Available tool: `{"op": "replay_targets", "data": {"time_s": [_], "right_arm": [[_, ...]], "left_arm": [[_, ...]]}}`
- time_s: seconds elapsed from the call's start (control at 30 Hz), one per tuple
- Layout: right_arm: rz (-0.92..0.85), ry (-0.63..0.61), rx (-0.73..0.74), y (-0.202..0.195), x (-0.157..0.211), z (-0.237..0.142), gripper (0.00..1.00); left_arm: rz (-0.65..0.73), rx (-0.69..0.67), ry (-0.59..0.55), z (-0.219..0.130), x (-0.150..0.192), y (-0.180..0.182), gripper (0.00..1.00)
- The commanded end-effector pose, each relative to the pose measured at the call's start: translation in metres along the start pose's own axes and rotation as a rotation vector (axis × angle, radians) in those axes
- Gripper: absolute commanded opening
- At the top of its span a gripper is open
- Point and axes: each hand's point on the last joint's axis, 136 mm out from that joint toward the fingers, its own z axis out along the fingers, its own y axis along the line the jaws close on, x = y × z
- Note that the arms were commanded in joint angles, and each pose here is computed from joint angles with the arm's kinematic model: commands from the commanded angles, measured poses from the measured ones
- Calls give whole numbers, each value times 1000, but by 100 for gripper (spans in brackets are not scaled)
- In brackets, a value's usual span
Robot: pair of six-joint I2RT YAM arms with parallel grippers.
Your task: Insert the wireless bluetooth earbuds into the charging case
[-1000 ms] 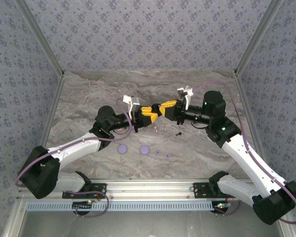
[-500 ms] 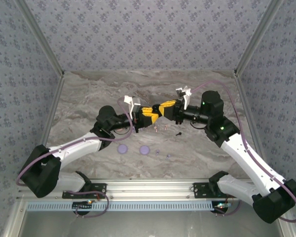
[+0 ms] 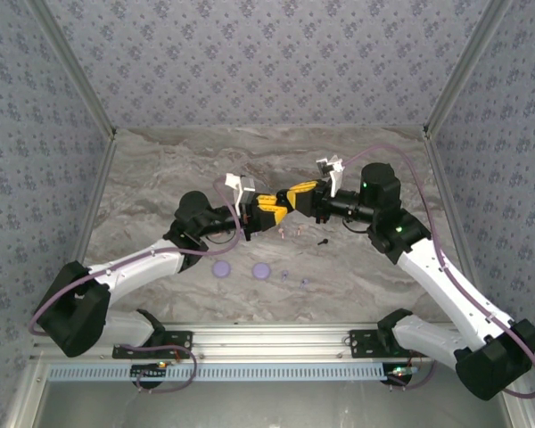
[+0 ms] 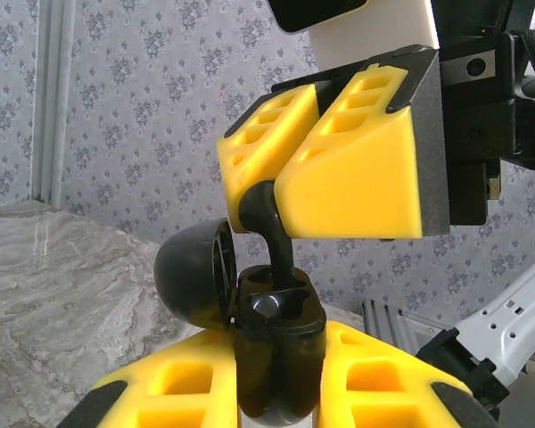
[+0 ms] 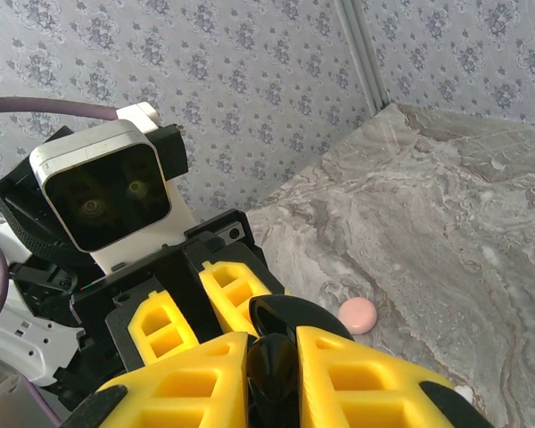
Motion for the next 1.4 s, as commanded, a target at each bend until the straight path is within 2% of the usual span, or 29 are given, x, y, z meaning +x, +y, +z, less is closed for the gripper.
{"op": "replay_targets", "data": {"time_s": [0.0,0.67,1.1,1.23,1.37], "right_arm": [[11,16,-25,7,-1,-1,21],[120,5,-77,12,-2,-10,21],[189,31,-54,-1,7,-5,22],[193,36,-55,-2,7,-4,25],[181,23,-55,1,0,-8,37]], "left_arm": [[77,45,-55,4,-24,-12,0],[120,1,-99,-2,-33,-11,0],[138,10,-103,-3,-37,-16,0],[136,6,-98,-3,-35,-15,0],[135,4,-90,-3,-33,-14,0]]}}
